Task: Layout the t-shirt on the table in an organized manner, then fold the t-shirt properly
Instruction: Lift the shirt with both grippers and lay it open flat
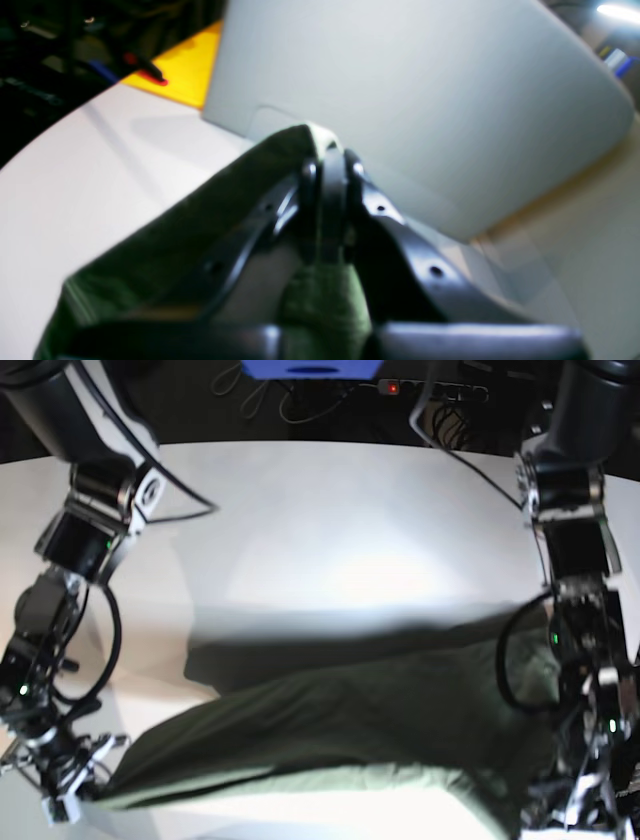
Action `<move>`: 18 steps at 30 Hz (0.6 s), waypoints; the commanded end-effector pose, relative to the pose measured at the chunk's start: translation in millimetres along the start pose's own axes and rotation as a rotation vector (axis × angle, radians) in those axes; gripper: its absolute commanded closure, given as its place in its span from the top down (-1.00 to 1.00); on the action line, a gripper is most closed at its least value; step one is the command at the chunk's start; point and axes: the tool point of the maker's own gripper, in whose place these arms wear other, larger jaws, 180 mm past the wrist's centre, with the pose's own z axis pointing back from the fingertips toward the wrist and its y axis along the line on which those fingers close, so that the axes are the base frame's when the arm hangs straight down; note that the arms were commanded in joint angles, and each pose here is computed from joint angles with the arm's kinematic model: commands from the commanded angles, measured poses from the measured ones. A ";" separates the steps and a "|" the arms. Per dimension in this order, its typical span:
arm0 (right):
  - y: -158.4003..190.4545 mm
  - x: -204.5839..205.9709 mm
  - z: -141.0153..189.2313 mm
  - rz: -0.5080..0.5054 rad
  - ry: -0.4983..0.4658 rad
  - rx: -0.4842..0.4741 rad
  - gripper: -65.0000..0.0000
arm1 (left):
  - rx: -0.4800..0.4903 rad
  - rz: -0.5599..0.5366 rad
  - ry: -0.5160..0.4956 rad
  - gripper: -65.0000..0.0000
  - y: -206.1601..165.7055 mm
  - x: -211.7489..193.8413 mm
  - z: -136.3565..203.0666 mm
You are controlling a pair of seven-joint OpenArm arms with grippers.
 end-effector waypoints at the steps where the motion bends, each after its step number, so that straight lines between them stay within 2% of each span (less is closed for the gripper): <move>1: -22.1 39.4 1.3 -0.001 -0.095 -0.038 -1.00 | -0.016 0.002 -0.086 -1.00 -12.6 41.5 -11.7; 5: -47.8 90.9 -9.4 -0.031 -0.162 -0.046 -1.00 | -0.028 0.054 -0.144 -1.00 -30.3 102.4 -42.9; 10: -72.6 141.9 -7.9 -0.052 -0.238 -0.059 -1.00 | -0.086 0.072 -0.238 -1.00 -66.9 175.4 -48.2; 12: -76.6 152.7 -5.3 -0.053 -0.257 -0.065 -1.00 | -0.123 0.044 -0.256 -1.00 -88.4 186.5 -45.5; 15: -80.6 155.0 2.8 -0.042 -0.269 -0.088 -1.00 | -0.143 0.028 -0.281 -1.00 -95.5 188.8 -35.6; 18: -68.7 118.3 4.1 -0.021 -0.219 -0.093 -1.00 | -0.153 -0.001 -0.205 -1.00 -90.6 150.0 -26.6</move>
